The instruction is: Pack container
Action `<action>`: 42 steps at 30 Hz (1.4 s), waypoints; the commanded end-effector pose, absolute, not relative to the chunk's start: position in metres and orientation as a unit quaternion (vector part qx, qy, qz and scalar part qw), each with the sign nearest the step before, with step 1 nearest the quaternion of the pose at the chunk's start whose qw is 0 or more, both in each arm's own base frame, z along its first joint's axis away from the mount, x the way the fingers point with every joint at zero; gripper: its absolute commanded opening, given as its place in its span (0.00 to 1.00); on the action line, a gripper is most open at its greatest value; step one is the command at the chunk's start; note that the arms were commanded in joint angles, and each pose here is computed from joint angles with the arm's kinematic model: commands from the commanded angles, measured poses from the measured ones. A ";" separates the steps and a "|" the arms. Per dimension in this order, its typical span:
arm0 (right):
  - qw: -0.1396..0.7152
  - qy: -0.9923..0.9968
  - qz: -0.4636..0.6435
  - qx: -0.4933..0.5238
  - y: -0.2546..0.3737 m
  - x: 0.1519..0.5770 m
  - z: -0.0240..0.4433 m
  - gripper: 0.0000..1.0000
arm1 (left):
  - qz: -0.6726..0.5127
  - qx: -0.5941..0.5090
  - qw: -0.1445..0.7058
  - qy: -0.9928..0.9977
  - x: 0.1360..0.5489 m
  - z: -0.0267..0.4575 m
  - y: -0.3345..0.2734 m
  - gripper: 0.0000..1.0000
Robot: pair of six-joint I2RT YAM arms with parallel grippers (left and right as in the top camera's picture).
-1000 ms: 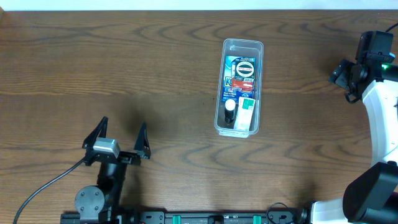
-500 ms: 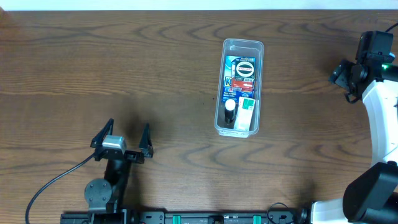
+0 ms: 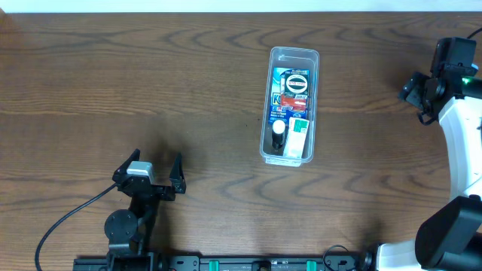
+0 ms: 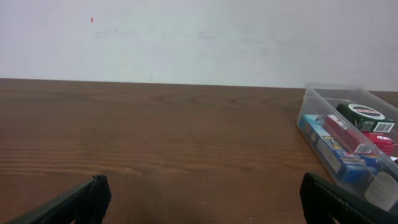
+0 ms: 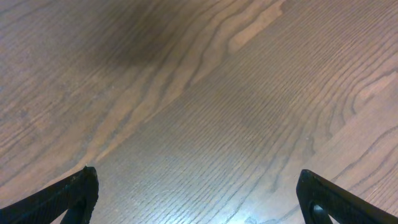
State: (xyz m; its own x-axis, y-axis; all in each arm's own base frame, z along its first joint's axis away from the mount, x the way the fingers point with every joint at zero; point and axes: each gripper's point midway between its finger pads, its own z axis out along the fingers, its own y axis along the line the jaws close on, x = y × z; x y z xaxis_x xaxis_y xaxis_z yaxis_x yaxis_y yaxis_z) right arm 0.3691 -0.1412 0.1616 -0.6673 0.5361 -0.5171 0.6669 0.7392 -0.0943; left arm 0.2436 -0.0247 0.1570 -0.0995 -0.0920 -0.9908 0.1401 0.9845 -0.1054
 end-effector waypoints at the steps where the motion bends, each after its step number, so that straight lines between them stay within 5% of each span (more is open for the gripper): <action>1: 0.233 0.899 -0.143 0.341 -0.144 0.368 0.160 0.99 | -0.084 0.017 0.653 0.753 0.243 0.142 -0.024 0.98; 27: 0.243 0.897 -0.142 0.340 -0.143 0.367 0.167 0.99 | -0.084 0.017 0.653 0.753 0.243 0.142 -0.024 0.98; 42: 0.501 0.823 -0.051 0.264 -0.062 0.305 0.354 0.99 | -0.084 0.017 0.653 0.753 0.243 0.142 -0.024 0.98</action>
